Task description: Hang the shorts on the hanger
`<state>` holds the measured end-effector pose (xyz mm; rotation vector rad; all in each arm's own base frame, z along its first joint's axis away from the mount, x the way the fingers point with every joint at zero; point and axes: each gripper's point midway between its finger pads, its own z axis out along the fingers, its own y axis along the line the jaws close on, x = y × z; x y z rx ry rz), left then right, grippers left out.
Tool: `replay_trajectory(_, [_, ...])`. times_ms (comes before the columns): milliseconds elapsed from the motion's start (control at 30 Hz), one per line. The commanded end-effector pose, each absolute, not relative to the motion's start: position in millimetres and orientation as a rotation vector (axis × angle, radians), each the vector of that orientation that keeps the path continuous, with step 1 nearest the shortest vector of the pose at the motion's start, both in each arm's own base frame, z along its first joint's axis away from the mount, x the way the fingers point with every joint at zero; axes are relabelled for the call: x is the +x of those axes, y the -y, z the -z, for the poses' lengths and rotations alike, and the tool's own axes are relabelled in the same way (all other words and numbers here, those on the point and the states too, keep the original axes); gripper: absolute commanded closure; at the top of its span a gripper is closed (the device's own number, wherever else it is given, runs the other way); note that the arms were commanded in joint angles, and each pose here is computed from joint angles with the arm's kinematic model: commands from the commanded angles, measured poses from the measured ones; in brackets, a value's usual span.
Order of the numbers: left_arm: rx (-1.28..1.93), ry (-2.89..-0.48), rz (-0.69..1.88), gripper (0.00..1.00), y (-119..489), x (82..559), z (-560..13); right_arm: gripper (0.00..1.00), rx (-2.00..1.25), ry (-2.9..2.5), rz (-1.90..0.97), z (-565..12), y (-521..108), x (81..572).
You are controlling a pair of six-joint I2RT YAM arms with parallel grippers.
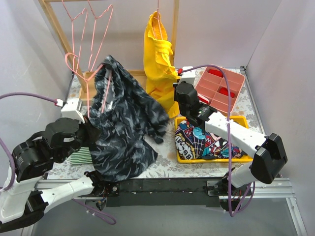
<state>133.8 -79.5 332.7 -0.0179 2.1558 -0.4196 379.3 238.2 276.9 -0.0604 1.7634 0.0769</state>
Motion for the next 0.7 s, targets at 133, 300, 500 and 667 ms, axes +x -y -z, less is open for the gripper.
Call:
replay_trajectory(133, [-0.141, -1.888, 0.230, 1.00, 52, 176, -405, 0.99, -0.001, -1.704, -0.113, -305, -230, 379])
replay_trajectory(300, [-0.050, -1.890, 0.185, 1.00, 80, 201, -404, 0.99, -0.007, -1.702, -0.121, -309, -229, 377])
replay_trajectory(500, [0.068, -1.922, 0.160, 1.00, 109, 218, -395, 0.99, -0.017, -1.703, -0.131, -310, -230, 375])
replay_trajectory(667, [0.126, -1.910, 0.142, 1.00, 129, 237, -386, 0.99, -0.020, -1.702, -0.131, -310, -229, 374])
